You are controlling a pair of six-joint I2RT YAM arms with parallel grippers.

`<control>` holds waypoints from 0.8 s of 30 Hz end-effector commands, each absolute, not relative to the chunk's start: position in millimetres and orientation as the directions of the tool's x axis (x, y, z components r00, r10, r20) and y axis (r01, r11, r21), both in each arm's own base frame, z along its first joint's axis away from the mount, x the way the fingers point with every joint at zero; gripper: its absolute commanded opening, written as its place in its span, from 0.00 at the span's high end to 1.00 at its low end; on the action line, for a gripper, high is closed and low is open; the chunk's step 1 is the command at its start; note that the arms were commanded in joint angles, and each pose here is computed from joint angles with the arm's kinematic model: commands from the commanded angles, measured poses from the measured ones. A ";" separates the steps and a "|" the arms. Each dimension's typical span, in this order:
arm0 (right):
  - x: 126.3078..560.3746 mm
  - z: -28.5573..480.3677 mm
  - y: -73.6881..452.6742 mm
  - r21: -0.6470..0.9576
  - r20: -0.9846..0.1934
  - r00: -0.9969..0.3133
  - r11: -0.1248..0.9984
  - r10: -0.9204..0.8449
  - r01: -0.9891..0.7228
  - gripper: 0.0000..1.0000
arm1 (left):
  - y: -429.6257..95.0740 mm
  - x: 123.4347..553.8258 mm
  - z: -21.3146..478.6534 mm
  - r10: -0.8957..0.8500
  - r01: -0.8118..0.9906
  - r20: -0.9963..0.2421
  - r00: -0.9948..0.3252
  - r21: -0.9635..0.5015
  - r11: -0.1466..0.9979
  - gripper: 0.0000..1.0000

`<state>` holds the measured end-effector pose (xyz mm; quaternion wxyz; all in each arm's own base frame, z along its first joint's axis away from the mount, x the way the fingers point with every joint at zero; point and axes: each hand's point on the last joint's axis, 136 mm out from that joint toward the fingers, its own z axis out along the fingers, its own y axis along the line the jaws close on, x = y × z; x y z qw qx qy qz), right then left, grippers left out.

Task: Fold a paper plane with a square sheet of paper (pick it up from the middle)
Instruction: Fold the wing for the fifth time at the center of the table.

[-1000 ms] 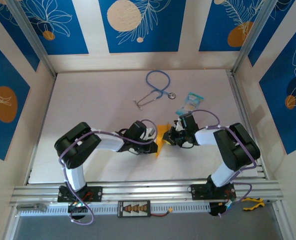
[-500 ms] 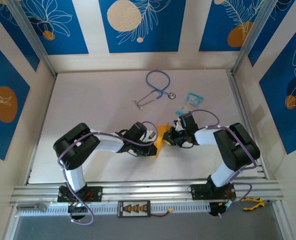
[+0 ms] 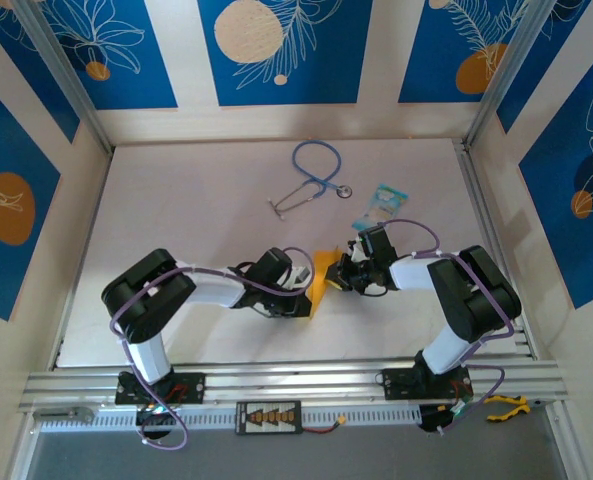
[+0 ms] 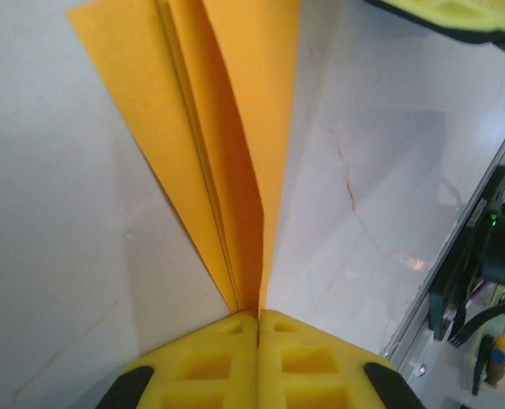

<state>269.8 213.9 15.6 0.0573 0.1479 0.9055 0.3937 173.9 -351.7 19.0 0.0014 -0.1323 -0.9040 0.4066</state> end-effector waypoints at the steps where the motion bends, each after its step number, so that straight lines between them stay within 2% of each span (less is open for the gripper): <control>1: 267.7 3.8 207.8 0.685 0.036 -0.942 0.678 0.335 0.267 0.88 | -333.0 139.1 0.1 0.302 0.199 0.022 -0.953 -0.706 0.679 1.00; 4: 267.7 3.1 207.6 0.683 0.037 -0.941 0.679 0.337 0.270 0.88 | -332.1 137.6 -0.8 0.306 0.200 0.026 -0.952 -0.705 0.681 1.00; 6: 267.4 2.7 207.7 0.681 0.040 -0.941 0.679 0.337 0.273 0.88 | -332.3 136.8 -0.1 0.310 0.202 0.025 -0.950 -0.708 0.677 0.89; 7: 266.7 2.3 207.9 0.680 0.041 -0.941 0.680 0.336 0.273 0.88 | -331.7 135.4 -0.1 0.313 0.202 0.028 -0.949 -0.710 0.675 0.87; 9: 267.4 2.5 207.7 0.680 0.039 -0.941 0.681 0.337 0.272 0.88 | -332.3 134.1 1.4 0.319 0.205 0.026 -0.947 -0.717 0.666 0.89; 11: 266.9 2.2 208.0 0.679 0.042 -0.941 0.681 0.336 0.274 0.88 | -331.7 132.7 1.9 0.322 0.205 0.027 -0.946 -0.721 0.662 0.97; 12: 267.0 2.3 207.8 0.678 0.043 -0.941 0.682 0.336 0.274 0.88 | -331.1 131.8 2.0 0.324 0.205 0.027 -0.946 -0.722 0.661 0.97; 18: 266.7 1.2 207.1 0.674 0.046 -0.939 0.683 0.340 0.280 0.88 | -327.2 134.5 11.5 0.303 0.221 -0.017 -0.953 -0.721 0.657 0.80; 24: 267.2 3.0 208.6 0.679 0.046 -0.941 0.680 0.337 0.276 0.88 | -324.2 154.8 36.0 0.231 0.257 -0.134 -0.964 -0.694 0.672 0.79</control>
